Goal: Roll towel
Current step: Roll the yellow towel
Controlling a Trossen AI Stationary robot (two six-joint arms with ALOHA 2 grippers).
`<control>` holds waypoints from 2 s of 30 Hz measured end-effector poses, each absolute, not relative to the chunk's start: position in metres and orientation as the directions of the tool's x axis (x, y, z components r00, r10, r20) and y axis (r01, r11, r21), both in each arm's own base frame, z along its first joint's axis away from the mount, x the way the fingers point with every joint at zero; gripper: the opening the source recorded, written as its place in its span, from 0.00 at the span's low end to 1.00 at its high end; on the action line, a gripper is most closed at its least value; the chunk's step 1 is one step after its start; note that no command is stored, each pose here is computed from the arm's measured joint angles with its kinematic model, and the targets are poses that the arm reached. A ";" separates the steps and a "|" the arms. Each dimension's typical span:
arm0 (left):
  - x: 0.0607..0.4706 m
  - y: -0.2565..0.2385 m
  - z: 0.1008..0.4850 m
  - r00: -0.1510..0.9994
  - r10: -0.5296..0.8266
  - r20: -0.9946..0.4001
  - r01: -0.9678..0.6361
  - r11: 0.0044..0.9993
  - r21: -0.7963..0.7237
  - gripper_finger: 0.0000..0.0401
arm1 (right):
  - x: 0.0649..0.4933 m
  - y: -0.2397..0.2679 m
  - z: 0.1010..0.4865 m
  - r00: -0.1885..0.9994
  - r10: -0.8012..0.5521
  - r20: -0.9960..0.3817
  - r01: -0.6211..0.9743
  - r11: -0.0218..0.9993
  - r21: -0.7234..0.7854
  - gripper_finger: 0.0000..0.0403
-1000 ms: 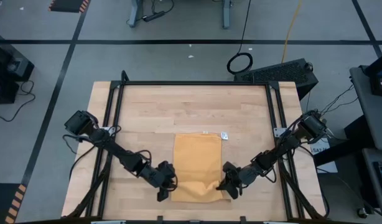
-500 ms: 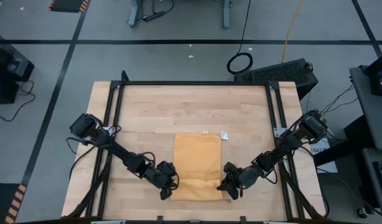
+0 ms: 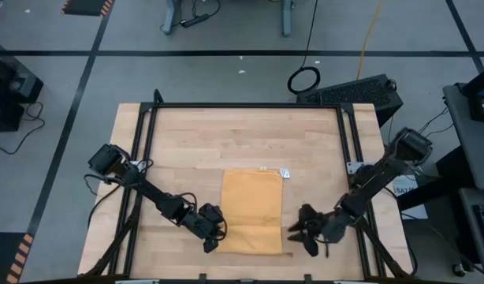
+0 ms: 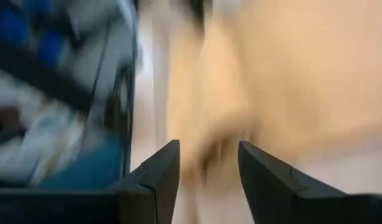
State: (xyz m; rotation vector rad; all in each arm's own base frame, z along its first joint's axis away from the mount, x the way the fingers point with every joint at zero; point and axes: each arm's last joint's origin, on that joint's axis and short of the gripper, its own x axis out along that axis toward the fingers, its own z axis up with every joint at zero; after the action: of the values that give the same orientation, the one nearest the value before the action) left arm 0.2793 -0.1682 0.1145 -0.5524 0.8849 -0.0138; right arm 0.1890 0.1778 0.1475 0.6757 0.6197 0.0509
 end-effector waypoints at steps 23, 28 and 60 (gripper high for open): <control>0.289 -0.155 0.116 0.665 -0.217 -0.714 -0.197 0.872 -0.448 0.11 | 0.269 0.217 0.080 0.944 -0.098 -0.316 0.197 0.933 0.300 0.01; 0.287 -0.153 0.124 0.659 -0.224 -0.718 -0.198 0.869 -0.453 0.28 | 0.270 0.219 0.065 0.914 -0.129 -0.385 0.253 0.922 0.292 0.01; 0.299 -0.180 0.074 0.842 -0.014 -0.540 -0.085 0.984 -0.158 0.26 | 0.270 0.221 0.062 0.911 -0.123 -0.395 0.240 0.935 0.262 0.00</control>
State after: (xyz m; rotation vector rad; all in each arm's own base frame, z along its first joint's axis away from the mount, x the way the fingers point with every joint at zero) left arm 0.2992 -0.1796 0.0737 -0.1784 0.5697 0.0374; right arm 0.2699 0.2206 0.0623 0.3117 0.3833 -0.1903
